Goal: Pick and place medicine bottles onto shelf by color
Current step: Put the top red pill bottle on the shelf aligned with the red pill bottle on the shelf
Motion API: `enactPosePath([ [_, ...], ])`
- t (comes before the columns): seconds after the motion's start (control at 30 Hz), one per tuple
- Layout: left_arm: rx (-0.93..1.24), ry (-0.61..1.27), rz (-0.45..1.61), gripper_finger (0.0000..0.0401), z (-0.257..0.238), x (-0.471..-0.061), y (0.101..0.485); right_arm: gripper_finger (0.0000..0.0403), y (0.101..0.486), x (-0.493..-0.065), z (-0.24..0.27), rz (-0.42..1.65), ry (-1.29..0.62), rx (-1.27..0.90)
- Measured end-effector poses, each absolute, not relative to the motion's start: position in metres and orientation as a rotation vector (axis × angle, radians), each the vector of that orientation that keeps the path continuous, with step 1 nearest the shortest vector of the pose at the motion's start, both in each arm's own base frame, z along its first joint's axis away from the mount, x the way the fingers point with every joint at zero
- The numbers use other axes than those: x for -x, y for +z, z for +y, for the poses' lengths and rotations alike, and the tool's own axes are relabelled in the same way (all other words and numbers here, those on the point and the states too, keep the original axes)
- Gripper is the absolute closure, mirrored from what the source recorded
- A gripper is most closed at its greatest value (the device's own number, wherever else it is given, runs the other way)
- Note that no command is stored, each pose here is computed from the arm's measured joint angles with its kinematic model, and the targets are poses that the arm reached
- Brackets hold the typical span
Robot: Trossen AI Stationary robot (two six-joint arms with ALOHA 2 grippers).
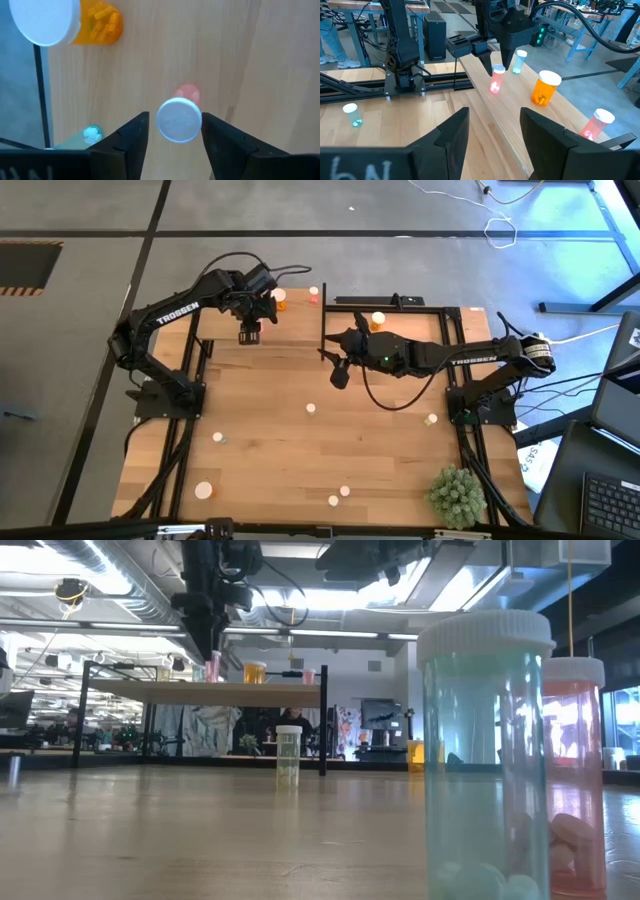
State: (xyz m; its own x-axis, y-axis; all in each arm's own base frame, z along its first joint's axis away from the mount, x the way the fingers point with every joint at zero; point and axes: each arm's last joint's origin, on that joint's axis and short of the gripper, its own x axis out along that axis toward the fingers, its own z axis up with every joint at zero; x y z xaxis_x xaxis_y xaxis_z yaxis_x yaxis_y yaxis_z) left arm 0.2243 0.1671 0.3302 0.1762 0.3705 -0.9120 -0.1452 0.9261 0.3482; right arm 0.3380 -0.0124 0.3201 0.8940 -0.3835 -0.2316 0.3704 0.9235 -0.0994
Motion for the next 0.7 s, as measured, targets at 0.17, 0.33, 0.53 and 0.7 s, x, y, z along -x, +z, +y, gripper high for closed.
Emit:
enactPosePath([
  [0.17, -0.213, 0.37, 1.345, 0.0224, 0.167, -0.224, 0.337, 0.0224, 0.32, -0.338, -0.012, 0.251, -0.391, 0.053],
  [0.33, -0.245, 0.414, 1.308, 0.0224, 0.167, -0.223, 0.357, 0.0224, 0.32, -0.338, -0.012, 0.251, -0.391, 0.053],
  [0.53, -0.259, 0.433, 1.288, 0.0224, 0.164, -0.219, 0.378, 0.0224, 0.32, -0.338, -0.012, 0.251, -0.391, 0.054],
  [0.7, -0.277, 0.445, 1.266, 0.0224, 0.16, -0.219, 0.389, 0.0224, 0.32, -0.338, -0.012, 0.251, -0.391, 0.054],
])
